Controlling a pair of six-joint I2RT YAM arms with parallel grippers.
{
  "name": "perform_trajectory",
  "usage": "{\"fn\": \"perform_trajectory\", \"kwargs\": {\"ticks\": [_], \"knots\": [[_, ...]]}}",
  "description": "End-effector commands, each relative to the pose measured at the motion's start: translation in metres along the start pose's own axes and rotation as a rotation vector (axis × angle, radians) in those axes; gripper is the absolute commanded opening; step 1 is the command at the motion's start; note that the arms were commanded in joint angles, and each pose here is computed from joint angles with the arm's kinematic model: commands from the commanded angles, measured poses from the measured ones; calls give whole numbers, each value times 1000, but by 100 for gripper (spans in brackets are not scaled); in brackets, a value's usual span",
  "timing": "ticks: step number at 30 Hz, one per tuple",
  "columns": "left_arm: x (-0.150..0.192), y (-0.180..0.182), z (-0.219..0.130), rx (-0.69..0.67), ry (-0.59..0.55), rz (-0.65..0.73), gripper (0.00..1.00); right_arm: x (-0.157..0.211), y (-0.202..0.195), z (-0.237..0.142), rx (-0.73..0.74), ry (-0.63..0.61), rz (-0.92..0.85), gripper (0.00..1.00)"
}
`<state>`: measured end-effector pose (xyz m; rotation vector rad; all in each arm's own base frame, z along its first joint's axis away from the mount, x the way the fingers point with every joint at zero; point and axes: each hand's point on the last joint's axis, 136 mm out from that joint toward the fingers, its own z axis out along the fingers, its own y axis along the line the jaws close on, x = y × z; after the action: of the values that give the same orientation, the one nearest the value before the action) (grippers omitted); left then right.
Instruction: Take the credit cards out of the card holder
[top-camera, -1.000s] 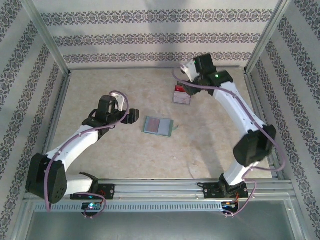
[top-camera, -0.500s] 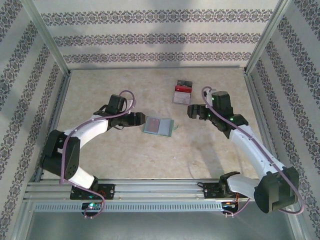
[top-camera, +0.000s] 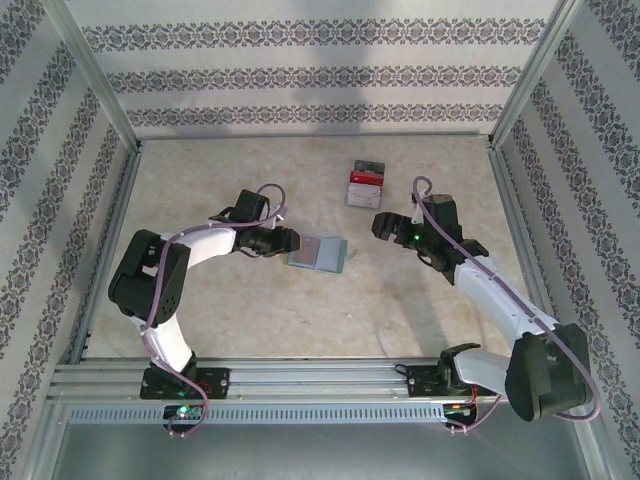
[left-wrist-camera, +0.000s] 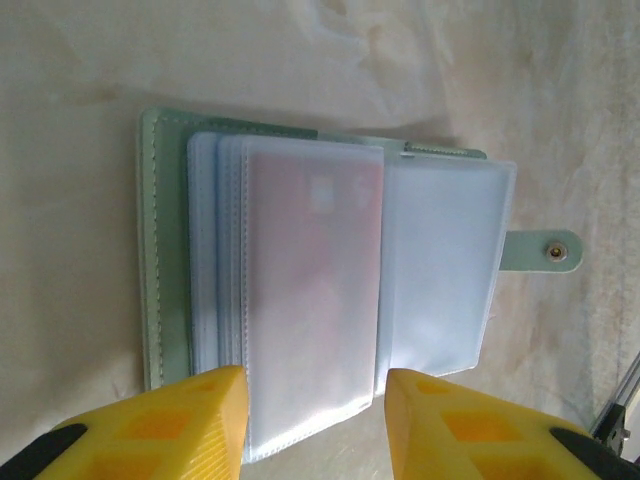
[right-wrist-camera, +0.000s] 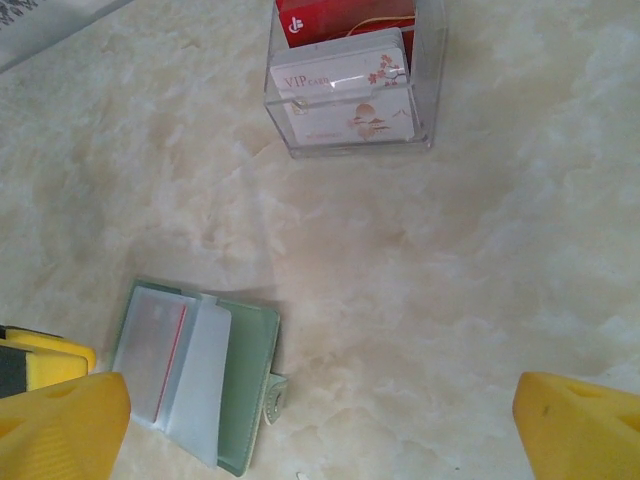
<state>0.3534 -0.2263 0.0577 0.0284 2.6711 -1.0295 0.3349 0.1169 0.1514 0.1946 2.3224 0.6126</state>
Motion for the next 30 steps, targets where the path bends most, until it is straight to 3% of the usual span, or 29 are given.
{"fn": "perform_trajectory", "kwargs": {"ticks": [1, 30], "knots": [[-6, -5, 5, 8, -6, 32, 41, -18, 10, -3, -31, -43, 5, 98], [-3, -15, 17, 75, 32, 53, 30, -9, -2, 5, -1, -9, 11, 98]]}}
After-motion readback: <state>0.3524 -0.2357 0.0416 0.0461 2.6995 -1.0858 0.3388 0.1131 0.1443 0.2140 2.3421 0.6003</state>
